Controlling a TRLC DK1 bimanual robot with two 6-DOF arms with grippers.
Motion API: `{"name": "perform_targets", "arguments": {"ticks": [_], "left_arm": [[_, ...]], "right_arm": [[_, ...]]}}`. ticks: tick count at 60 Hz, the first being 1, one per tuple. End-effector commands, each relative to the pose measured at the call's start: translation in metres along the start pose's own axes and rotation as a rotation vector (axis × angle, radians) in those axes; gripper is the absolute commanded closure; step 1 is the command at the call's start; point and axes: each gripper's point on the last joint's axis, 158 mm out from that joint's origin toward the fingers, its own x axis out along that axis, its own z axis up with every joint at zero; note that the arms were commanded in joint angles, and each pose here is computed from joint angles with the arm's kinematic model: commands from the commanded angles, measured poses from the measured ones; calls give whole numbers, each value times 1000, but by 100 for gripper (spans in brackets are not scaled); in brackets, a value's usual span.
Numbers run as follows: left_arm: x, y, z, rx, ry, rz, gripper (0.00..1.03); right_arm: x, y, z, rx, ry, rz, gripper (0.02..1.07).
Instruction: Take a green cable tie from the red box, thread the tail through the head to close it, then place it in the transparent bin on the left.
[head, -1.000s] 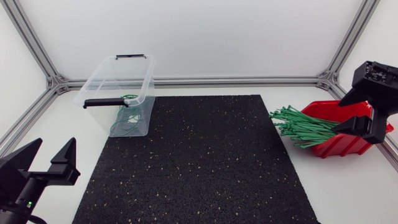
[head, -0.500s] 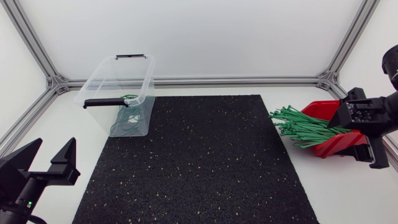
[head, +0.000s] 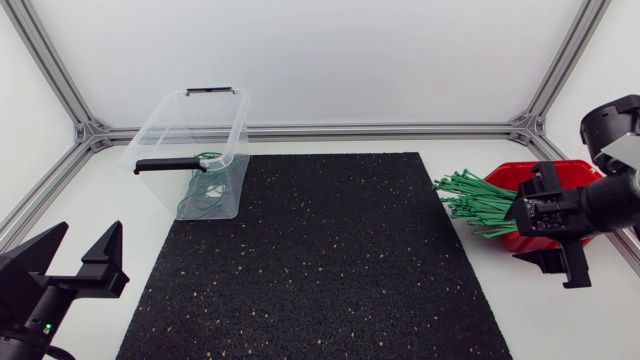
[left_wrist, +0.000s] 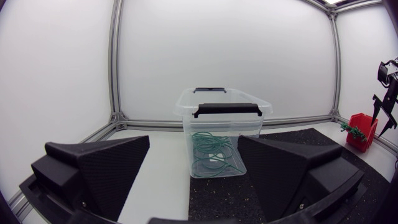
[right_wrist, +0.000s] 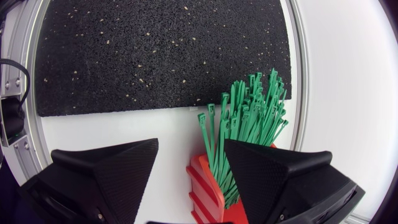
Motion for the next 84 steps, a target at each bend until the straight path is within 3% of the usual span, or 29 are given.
{"name": "perform_targets", "arguments": {"ticks": [1, 39, 68, 84], "left_arm": [[2, -2, -24, -25, 57, -7, 4], [2, -2, -24, -25, 57, -9, 4], [2, -2, -24, -25, 57, -9, 4], [2, -2, -24, -25, 57, -9, 4]], "right_arm": [[11, 10, 0, -24, 2, 39, 41], [52, 3, -9, -28, 43, 38, 48], [61, 2, -7, -33, 41, 38, 71], [65, -1, -7, -33, 42, 31, 71]]}}
